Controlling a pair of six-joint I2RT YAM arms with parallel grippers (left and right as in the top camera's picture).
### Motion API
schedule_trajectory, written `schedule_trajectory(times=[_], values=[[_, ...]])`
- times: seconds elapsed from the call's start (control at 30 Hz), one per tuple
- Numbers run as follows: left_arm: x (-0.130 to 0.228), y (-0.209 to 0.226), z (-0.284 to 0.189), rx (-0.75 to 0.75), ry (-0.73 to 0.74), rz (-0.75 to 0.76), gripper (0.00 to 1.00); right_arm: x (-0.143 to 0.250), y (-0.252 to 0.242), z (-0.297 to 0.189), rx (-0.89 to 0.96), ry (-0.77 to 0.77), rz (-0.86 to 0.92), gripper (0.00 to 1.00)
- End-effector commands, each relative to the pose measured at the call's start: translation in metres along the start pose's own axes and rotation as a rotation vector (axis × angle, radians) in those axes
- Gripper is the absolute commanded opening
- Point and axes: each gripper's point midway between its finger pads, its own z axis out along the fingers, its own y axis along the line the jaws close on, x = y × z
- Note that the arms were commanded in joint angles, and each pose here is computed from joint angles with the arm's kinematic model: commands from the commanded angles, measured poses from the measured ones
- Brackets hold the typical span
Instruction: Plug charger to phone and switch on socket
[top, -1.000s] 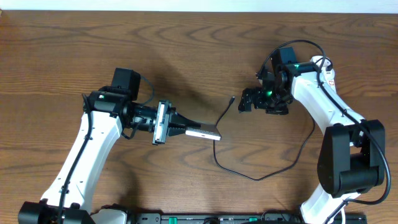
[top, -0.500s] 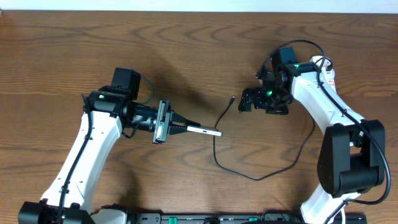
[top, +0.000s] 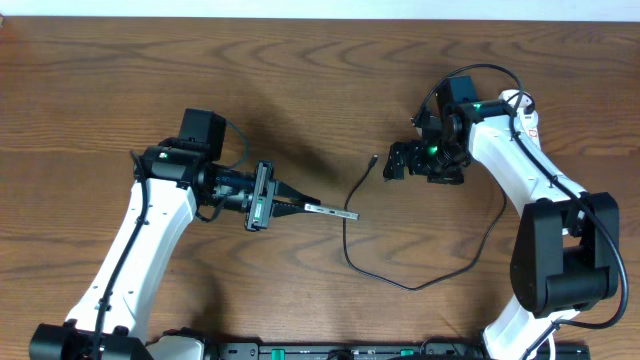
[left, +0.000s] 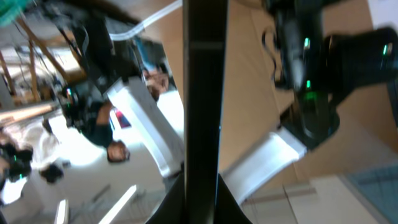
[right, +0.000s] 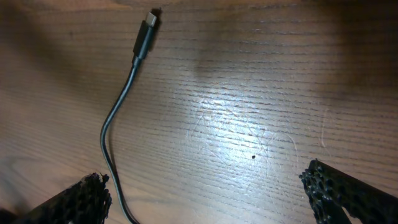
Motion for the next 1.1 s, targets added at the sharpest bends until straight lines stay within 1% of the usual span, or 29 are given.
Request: schedule_trajectory(times=[0.0,0.07,0.1,0.13,0.2,0.23,0.3,0.33,0.4,0.43,0.5,0.53,0.6,0.67,0.77,0.8,0.83,0.87,0.9,0.93,0.97,1.03,1.07], values=[[-0.021,-0.009,-0.006,-0.002,-0.186,0.117,0.07,-0.001,0.001,-0.002,0.007,-0.006,-0.019,0.99],[-0.039,-0.019,-0.01,-0.004,-0.297,0.263,0.07,-0.001,0.001,-0.002,0.008,-0.006,-0.019,0.99],[-0.052,-0.022,-0.015,-0.02,-0.375,0.347,0.07,-0.001,0.001,-0.002,0.008,-0.006,-0.018,0.99],[-0.061,-0.023,-0.019,-0.034,-0.431,0.387,0.07,-0.001,0.001,-0.002,0.007,-0.006,-0.018,0.99],[-0.083,-0.025,-0.031,-0.072,-0.581,0.44,0.07,-0.001,0.001,-0.002,0.007,-0.006,-0.018,0.99],[-0.093,-0.026,-0.038,-0.088,-0.651,0.443,0.07,-0.001,0.001,-0.002,0.008,-0.006,-0.018,0.99],[-0.105,-0.027,-0.048,-0.104,-0.741,0.44,0.07,-0.001,0.001,-0.002,0.008,-0.006,-0.018,0.99],[-0.106,-0.031,-0.05,-0.1,-0.755,0.465,0.07,-0.001,0.001,-0.002,0.007,-0.006,-0.018,0.99],[-0.102,-0.047,-0.048,-0.09,-0.743,0.622,0.07,-0.001,0.001,-0.002,0.008,-0.006,-0.018,0.99],[-0.093,-0.059,-0.044,-0.076,-0.704,0.767,0.07,-0.001,0.001,-0.002,0.008,-0.006,-0.018,0.99],[-0.08,-0.072,-0.04,-0.035,-0.642,0.895,0.07,-0.004,0.002,-0.002,0.004,-0.021,-0.018,0.99],[-0.071,-0.078,-0.039,-0.003,-0.598,0.948,0.07,-0.014,0.004,-0.002,-0.002,-0.059,-0.026,0.99],[-0.059,-0.087,-0.046,0.054,-0.541,1.033,0.07,-0.022,0.006,-0.003,-0.008,-0.093,-0.039,0.99],[-0.055,-0.091,-0.057,0.093,-0.524,1.071,0.07,-0.026,0.01,-0.003,-0.032,-0.107,-0.029,0.99],[-0.047,-0.096,-0.073,0.146,-0.495,1.16,0.07,-0.023,0.028,-0.004,-0.142,-0.088,0.012,0.99],[-0.044,-0.097,-0.078,0.162,-0.485,1.188,0.07,-0.026,0.038,-0.006,-0.198,-0.095,-0.001,0.98],[-0.043,-0.098,-0.082,0.17,-0.484,1.202,0.07,-0.027,0.048,-0.008,-0.248,-0.097,-0.014,0.87],[-0.043,-0.098,-0.087,0.179,-0.49,1.217,0.07,-0.028,0.056,-0.01,-0.29,-0.099,-0.028,0.59],[-0.045,-0.099,-0.093,0.185,-0.505,1.223,0.07,-0.028,0.062,-0.008,-0.292,-0.103,-0.034,0.35],[-0.047,-0.1,-0.098,0.189,-0.519,1.226,0.07,-0.028,0.062,-0.005,-0.261,-0.102,-0.01,0.26],[-0.048,-0.101,-0.102,0.194,-0.532,1.23,0.07,-0.027,0.06,0.0,-0.208,-0.102,0.02,0.2],[-0.052,-0.101,-0.108,0.196,-0.549,1.237,0.07,-0.023,0.057,0.011,-0.073,-0.114,0.04,0.21],[-0.054,-0.101,-0.109,0.194,-0.553,1.237,0.07,-0.02,0.059,0.016,-0.011,-0.125,0.035,0.23]])
